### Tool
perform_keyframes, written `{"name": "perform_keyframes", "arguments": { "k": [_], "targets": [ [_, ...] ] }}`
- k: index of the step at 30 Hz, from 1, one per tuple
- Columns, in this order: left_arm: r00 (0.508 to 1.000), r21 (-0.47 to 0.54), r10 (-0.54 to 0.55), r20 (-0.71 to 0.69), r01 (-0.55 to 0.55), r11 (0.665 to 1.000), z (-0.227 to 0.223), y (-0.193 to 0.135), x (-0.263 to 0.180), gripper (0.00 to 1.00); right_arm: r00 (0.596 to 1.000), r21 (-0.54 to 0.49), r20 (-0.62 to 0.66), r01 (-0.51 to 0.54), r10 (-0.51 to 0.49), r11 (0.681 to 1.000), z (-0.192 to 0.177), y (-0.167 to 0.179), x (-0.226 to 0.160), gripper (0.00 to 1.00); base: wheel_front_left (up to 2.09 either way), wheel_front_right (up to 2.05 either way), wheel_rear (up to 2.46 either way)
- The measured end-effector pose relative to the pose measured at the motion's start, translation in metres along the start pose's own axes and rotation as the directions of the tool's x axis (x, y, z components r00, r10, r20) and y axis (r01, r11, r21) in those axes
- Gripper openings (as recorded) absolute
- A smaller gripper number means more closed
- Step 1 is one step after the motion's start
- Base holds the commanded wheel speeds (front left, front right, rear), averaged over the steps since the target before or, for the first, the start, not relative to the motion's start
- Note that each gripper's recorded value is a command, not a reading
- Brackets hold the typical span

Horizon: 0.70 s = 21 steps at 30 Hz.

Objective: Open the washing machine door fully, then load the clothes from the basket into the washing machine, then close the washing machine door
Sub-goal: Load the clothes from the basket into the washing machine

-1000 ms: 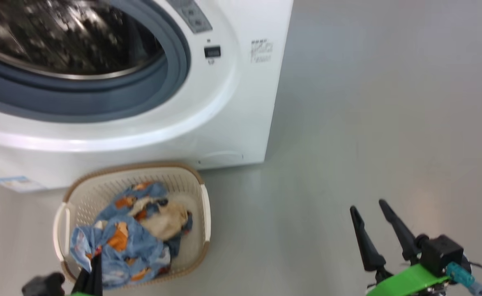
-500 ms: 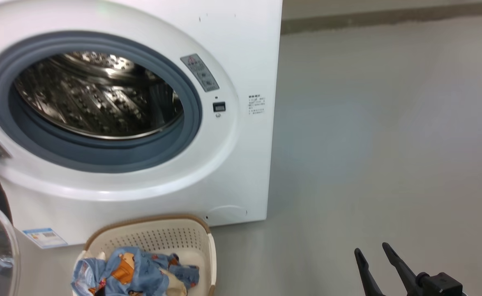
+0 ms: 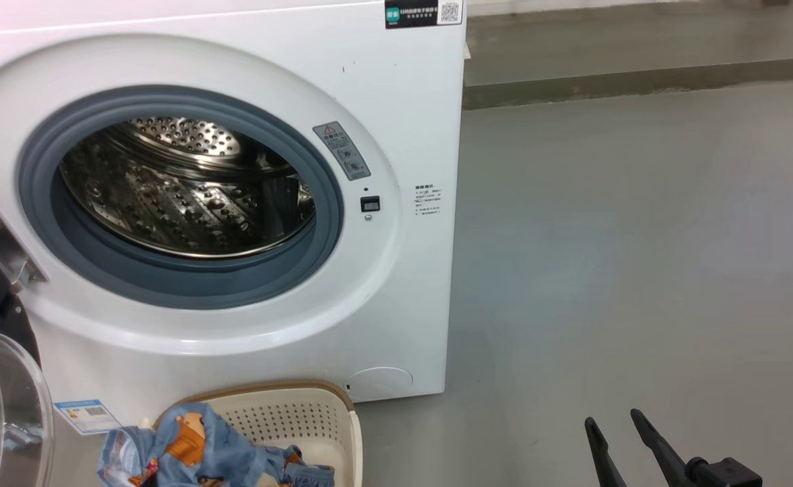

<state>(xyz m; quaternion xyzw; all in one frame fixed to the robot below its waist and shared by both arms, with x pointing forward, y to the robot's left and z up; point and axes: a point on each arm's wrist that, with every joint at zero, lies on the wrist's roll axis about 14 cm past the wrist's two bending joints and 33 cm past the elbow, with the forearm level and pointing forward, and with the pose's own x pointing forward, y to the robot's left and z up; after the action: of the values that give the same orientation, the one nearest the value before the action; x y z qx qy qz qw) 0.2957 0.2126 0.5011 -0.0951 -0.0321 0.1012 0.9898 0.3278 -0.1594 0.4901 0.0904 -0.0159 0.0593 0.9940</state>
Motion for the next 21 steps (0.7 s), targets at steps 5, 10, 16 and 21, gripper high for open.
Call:
{"name": "perform_keyframes", "arguments": {
  "k": [5,10,16,21],
  "targets": [
    [1.000,0.015,0.003,0.003,-0.003,1.000,0.001,0.001,-0.005,0.00,1.000,0.000,-0.001,0.003,-0.003,1.000,0.000,-0.001,-0.001,1.00,0.00,0.00,0.00],
    [1.000,0.017,0.009,0.006,-0.009,1.000,0.002,0.002,-0.008,0.00,1.000,-0.002,-0.007,0.006,-0.006,1.000,-0.002,-0.003,-0.001,1.00,0.00,0.00,0.00],
    [1.000,0.016,0.019,0.008,-0.019,1.000,0.002,0.005,-0.011,0.00,1.000,-0.002,-0.009,-0.009,0.009,1.000,-0.003,0.002,0.002,1.00,0.00,0.00,0.00],
    [1.000,0.017,0.025,0.009,-0.025,1.000,0.003,0.007,-0.012,0.00,1.000,-0.001,-0.011,-0.017,0.017,1.000,-0.003,0.004,0.002,1.00,0.00,0.00,0.00]
  ]
}}
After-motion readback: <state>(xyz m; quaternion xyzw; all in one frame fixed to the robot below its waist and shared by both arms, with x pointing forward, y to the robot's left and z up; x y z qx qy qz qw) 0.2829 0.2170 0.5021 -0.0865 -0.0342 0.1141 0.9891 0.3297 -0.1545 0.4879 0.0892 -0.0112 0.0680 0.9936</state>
